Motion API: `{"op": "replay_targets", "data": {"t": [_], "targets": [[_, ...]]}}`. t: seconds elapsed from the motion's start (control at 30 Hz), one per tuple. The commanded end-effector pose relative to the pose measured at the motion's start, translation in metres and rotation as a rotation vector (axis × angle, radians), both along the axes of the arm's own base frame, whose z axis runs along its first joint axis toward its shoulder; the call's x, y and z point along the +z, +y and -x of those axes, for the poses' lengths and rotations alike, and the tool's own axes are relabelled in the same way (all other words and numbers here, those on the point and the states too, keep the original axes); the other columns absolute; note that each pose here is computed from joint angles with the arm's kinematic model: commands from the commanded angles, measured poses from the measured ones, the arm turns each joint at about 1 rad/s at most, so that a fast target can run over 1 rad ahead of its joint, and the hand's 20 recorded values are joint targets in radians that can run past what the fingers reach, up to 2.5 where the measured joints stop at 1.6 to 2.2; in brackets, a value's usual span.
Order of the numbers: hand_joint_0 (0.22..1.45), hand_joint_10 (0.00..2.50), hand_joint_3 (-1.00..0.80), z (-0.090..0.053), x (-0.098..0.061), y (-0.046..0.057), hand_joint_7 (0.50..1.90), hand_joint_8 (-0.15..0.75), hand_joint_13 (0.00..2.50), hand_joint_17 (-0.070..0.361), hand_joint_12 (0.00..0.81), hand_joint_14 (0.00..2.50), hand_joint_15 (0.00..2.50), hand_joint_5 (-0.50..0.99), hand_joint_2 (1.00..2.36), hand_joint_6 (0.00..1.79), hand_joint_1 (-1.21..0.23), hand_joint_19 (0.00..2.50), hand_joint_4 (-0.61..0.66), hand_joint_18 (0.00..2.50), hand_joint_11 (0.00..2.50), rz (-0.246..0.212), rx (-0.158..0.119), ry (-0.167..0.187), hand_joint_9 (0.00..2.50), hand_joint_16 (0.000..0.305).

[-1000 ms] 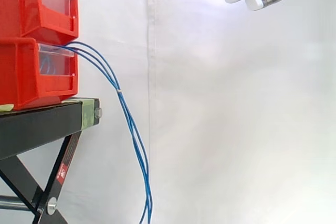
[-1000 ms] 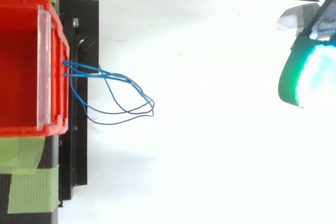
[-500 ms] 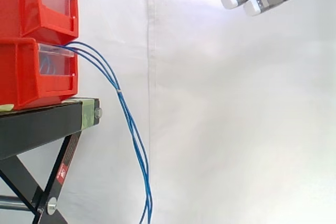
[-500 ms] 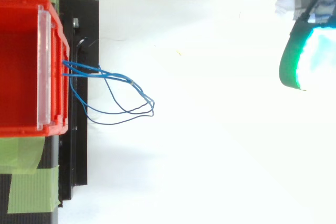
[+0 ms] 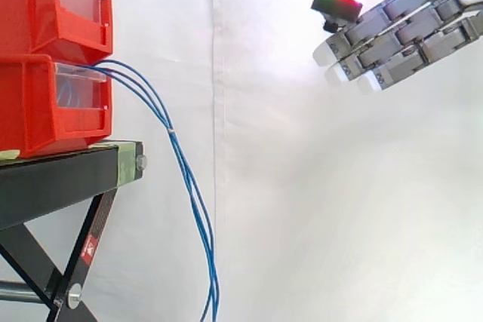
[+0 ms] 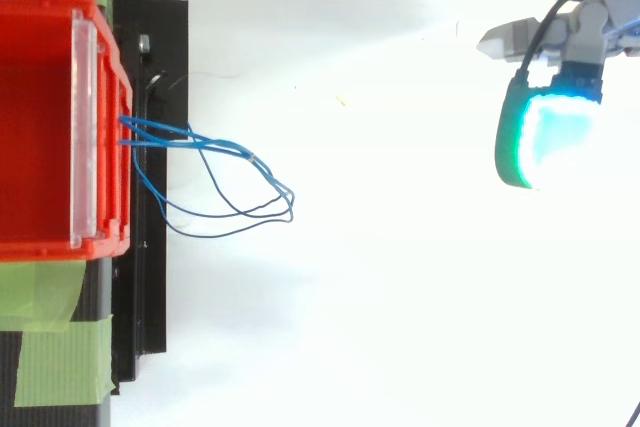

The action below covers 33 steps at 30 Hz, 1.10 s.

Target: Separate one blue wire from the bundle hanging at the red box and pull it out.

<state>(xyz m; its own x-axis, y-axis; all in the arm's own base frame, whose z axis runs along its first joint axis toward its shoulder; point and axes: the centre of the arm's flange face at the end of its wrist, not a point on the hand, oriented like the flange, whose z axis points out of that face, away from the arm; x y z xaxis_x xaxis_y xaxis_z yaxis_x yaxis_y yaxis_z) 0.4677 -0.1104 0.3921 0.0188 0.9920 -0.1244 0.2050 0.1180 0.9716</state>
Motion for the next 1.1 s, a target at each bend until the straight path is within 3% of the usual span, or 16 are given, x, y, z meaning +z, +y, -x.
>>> {"op": "replay_targets", "data": {"t": [0.0, 0.1, 0.17, 0.27, 0.4, 0.53, 0.7, 0.9, 1.0, 1.03, 1.07], "targets": [[0.52, 0.00, -0.50, 0.001, -0.018, -0.001, 1.17, 0.214, 0.00, 0.127, 0.323, 0.00, 0.14, -0.20, 1.00, 0.50, -0.63, 0.17, 0.18, 0.00, 0.07, 0.009, -0.035, -0.022, 0.06, 0.057], [0.53, 0.00, -0.50, 0.002, -0.031, 0.000, 1.19, 0.216, 0.00, 0.126, 0.323, 0.00, 0.14, -0.20, 1.00, 0.50, -0.64, 0.17, 0.17, 0.00, 0.07, 0.010, -0.058, -0.045, 0.07, 0.056], [0.53, 0.00, -0.50, 0.003, -0.050, 0.001, 1.20, 0.217, 0.00, 0.126, 0.324, 0.00, 0.14, -0.20, 1.00, 0.50, -0.64, 0.18, 0.17, 0.00, 0.08, 0.006, -0.086, -0.105, 0.08, 0.056], [0.53, 0.00, -0.50, 0.002, -0.054, 0.002, 1.21, 0.218, 0.00, 0.125, 0.325, 0.00, 0.15, -0.19, 1.00, 0.50, -0.64, 0.18, 0.17, 0.00, 0.08, 0.006, -0.101, -0.140, 0.09, 0.055], [0.52, 0.00, -0.50, 0.001, -0.056, 0.004, 1.18, 0.219, 0.00, 0.125, 0.325, 0.00, 0.15, -0.19, 1.00, 0.50, -0.63, 0.18, 0.18, 0.00, 0.08, 0.026, -0.138, -0.139, 0.10, 0.056], [0.46, 0.00, -0.50, 0.001, -0.056, 0.005, 0.90, 0.228, 0.00, 0.140, 0.342, 0.00, 0.13, -0.22, 1.00, 0.50, -0.56, 0.15, 0.22, 0.00, 0.00, 0.062, -0.163, -0.137, 0.07, 0.062], [0.44, 0.00, -0.50, -0.004, -0.053, 0.009, 0.79, 0.224, 0.00, 0.147, 0.349, 0.00, 0.12, -0.24, 1.00, 0.50, -0.52, 0.14, 0.20, 0.00, 0.00, 0.099, -0.179, -0.164, 0.02, 0.066], [0.44, 0.00, -0.50, -0.008, -0.054, 0.016, 0.78, 0.222, 0.00, 0.147, 0.347, 0.00, 0.11, -0.24, 1.00, 0.50, -0.51, 0.14, 0.21, 0.00, 0.00, 0.145, -0.171, -0.166, 0.01, 0.065], [0.44, 0.00, -0.50, -0.014, -0.070, 0.018, 0.78, 0.222, 0.00, 0.147, 0.348, 0.00, 0.11, -0.24, 1.00, 0.50, -0.51, 0.14, 0.21, 0.00, 0.00, 0.157, -0.165, -0.130, 0.01, 0.066], [0.44, 0.00, -0.50, -0.019, -0.084, 0.020, 0.78, 0.223, 0.00, 0.147, 0.348, 0.00, 0.11, -0.24, 1.00, 0.50, -0.52, 0.14, 0.21, 0.00, 0.00, 0.160, -0.158, -0.103, 0.02, 0.065], [0.44, 0.00, -0.50, -0.019, -0.084, 0.020, 0.78, 0.223, 0.00, 0.147, 0.347, 0.00, 0.11, -0.24, 1.00, 0.50, -0.52, 0.14, 0.21, 0.00, 0.00, 0.160, -0.158, -0.103, 0.02, 0.065]]}}
